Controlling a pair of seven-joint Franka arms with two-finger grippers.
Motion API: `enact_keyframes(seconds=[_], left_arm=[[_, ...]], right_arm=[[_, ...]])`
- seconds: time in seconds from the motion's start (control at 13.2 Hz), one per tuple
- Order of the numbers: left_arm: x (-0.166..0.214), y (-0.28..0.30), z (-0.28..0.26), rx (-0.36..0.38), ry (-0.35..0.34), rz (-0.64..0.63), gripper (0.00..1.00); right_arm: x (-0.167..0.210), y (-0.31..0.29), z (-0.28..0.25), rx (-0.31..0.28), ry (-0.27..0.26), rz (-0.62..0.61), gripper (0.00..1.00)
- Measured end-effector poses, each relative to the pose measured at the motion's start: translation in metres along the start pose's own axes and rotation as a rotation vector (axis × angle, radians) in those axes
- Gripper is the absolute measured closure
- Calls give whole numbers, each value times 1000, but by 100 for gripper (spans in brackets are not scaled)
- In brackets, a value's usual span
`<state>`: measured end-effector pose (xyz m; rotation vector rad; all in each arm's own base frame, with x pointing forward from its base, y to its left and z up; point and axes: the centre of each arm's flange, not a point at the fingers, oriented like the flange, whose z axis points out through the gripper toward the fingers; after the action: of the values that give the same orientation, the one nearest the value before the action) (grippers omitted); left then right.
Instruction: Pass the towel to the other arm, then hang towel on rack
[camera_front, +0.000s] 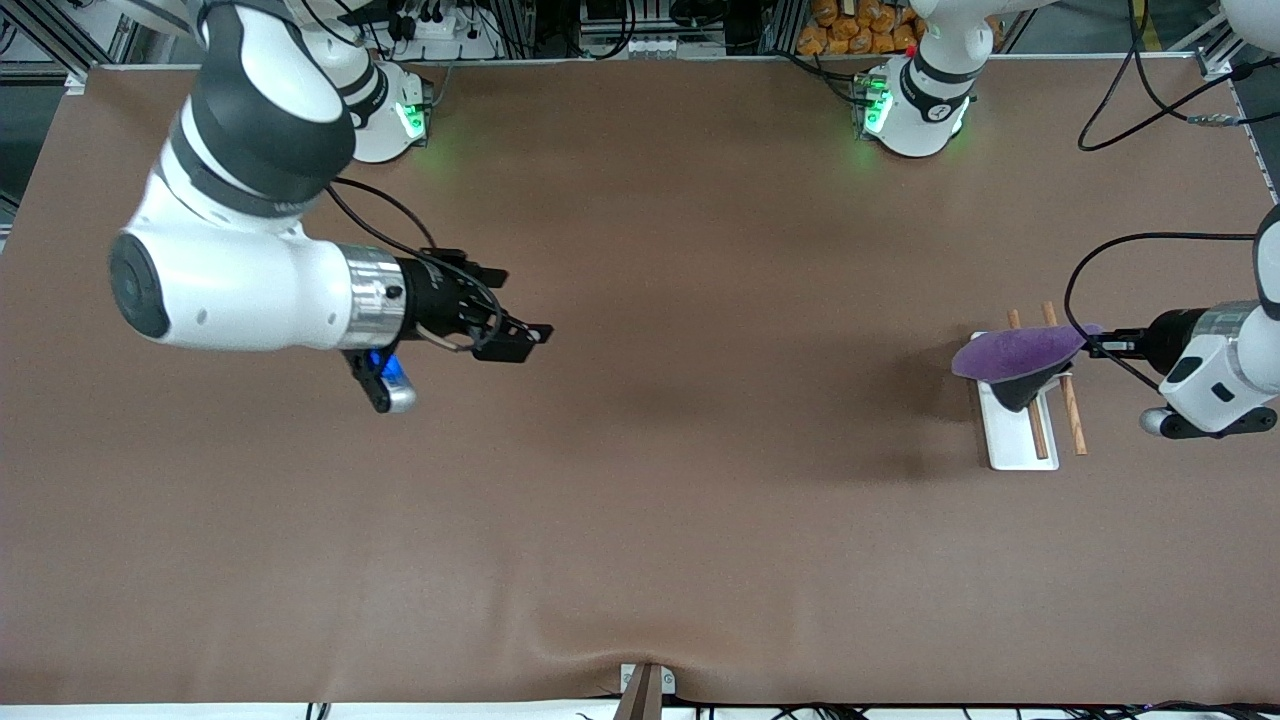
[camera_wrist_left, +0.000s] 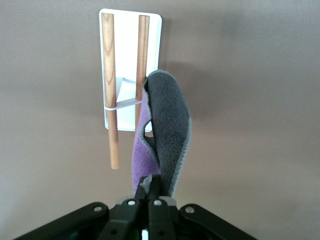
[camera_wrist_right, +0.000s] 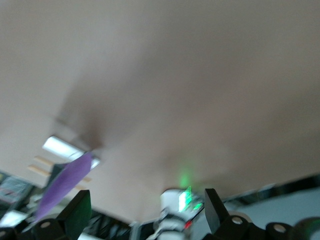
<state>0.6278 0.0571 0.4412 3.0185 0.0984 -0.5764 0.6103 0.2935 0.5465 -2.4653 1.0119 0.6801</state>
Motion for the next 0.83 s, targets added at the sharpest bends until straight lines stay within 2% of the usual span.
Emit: enact_keyframes(seconds=[0.15, 0.38, 0.68, 0.83], left_arm=[[-1, -12, -1, 0, 1, 1, 98], [-2, -33, -1, -9, 3, -23, 98], [-4, -56, -2, -23, 6, -55, 98], [-5, -65, -1, -28, 6, -68, 98]], right_arm=[[0, 15, -16, -56, 40, -78, 0], [27, 39, -41, -99, 61, -171, 0], [47, 71, -63, -290, 187, -359, 0], [48, 77, -71, -328, 219, -413, 0]])
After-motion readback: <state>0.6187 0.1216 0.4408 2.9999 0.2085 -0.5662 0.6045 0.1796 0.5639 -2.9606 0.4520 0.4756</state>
